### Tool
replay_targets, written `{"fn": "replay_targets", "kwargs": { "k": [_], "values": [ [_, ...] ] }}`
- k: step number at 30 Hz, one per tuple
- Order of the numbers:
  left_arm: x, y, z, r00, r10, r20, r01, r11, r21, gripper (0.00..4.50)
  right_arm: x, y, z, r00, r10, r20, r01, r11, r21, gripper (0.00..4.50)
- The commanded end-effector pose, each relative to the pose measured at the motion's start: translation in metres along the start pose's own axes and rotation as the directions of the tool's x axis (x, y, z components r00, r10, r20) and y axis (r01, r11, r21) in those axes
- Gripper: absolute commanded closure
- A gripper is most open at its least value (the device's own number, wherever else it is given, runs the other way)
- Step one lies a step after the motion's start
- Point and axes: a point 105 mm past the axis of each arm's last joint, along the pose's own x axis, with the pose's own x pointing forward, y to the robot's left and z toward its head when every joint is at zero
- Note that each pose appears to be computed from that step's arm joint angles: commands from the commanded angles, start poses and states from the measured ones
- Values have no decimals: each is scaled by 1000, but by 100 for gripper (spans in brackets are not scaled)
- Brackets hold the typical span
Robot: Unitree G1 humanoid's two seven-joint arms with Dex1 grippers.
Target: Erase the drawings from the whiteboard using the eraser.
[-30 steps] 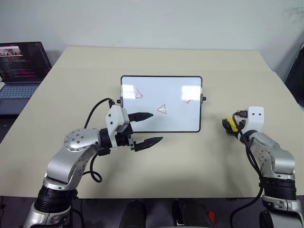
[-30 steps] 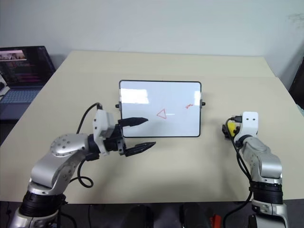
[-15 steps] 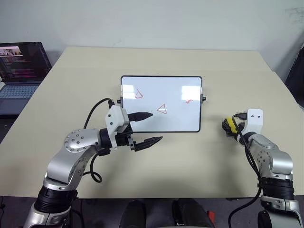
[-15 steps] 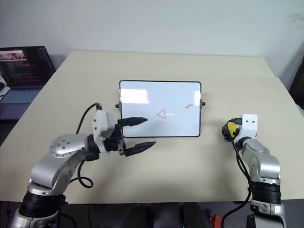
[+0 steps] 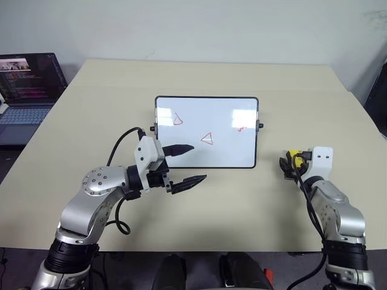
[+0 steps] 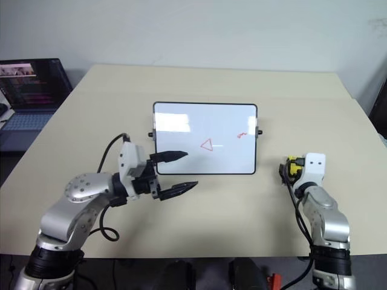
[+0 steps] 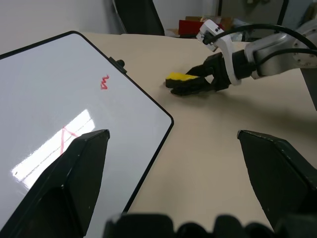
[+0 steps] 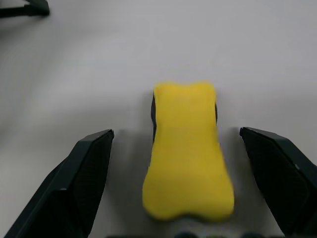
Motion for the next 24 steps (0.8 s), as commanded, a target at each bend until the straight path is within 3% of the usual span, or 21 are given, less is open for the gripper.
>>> {"fn": "replay_targets", "kwargs": {
  "k": [1, 12, 24],
  "values": [
    [1, -2, 10, 999, -9, 31, 7, 999, 36, 0, -4, -5, 22, 995, -26, 96, 24, 999, 21, 19],
    [4, -3, 10, 999, -7, 37, 5, 999, 35, 0, 10, 0, 34, 993, -7, 116, 9, 1000, -15, 19],
    [3, -5, 10, 999, 3, 35, -4, 1000, 30, 0, 19, -6, 29, 997, -34, 76, 35, 999, -16, 19]
  ]
}}
